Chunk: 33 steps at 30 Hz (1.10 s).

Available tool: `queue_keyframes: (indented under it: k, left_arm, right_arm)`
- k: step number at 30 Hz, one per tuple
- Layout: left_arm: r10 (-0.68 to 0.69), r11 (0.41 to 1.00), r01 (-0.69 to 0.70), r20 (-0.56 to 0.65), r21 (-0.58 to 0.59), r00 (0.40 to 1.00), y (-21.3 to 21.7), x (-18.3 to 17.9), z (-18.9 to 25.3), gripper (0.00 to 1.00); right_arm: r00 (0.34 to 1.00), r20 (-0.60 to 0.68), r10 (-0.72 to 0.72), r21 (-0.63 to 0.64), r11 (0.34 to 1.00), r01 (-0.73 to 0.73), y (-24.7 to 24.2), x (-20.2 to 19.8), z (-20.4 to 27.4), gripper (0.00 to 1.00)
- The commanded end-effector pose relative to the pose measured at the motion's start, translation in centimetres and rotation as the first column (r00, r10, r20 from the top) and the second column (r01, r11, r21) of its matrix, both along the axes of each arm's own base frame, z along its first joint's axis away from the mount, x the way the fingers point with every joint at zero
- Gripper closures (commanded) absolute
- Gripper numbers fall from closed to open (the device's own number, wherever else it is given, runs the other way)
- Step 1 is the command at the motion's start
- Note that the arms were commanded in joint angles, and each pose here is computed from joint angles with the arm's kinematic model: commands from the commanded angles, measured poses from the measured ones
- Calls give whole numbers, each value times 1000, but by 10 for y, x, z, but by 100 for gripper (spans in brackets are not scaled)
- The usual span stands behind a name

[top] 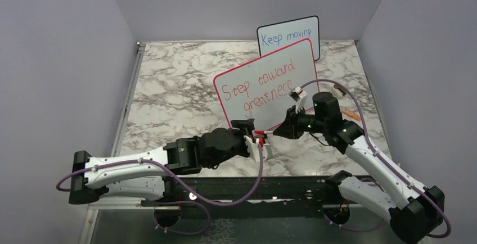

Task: Write a sentence on the whiteboard
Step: Close the whiteboard marker at the center of the board, then place the whiteboard marker at the center of the board.

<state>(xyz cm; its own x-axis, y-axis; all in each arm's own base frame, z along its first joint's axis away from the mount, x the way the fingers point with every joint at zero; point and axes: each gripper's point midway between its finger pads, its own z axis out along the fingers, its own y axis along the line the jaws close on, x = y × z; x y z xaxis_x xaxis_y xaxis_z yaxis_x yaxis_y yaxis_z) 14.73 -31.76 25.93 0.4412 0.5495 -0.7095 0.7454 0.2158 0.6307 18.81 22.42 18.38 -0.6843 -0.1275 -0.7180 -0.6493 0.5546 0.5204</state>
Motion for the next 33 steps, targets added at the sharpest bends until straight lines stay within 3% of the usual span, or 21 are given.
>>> queue_keyframes:
  k: [1, 5, 9, 13, 19, 24, 28, 33]
  left_arm:
    - [127, 984, -126, 0, -123, 992, 24, 12, 20, 32]
    - [239, 946, -236, -12, -223, 971, 42, 25, 37, 17]
    - [377, 859, -391, -109, -331, 920, 63, 48, 54, 8]
    - [492, 721, -548, -244, -424, 836, 93, 77, 67, 4]
    - [578, 465, -703, -417, -538, 701, 153, 114, 79, 1]
    - [611, 338, -756, -480, -561, 630, 189, 129, 74, 1]
    - [618, 277, -782, -520, -559, 590, 213, 136, 60, 1]
    - [617, 221, -804, -559, -552, 554, 237, 135, 39, 1]
  right_arm:
    - [982, 100, -160, -38, 986, 165, -19, 19, -8, 100]
    - [991, 52, -125, -25, 992, 126, -17, 5, -34, 100]
    - [990, -24, -141, -15, 990, 141, -20, -9, -62, 100]
    - [980, -89, -176, -6, 984, 176, -23, -18, -79, 100]
    - [967, -149, -206, 4, 978, 209, -24, -24, -99, 96]
    - [922, -187, -338, -49, 941, 335, -37, -16, -120, 87]
    - [890, -189, -416, -80, 909, 408, -46, -11, -132, 80]
    - [861, -181, -476, -106, 880, 464, -55, -7, -140, 51]
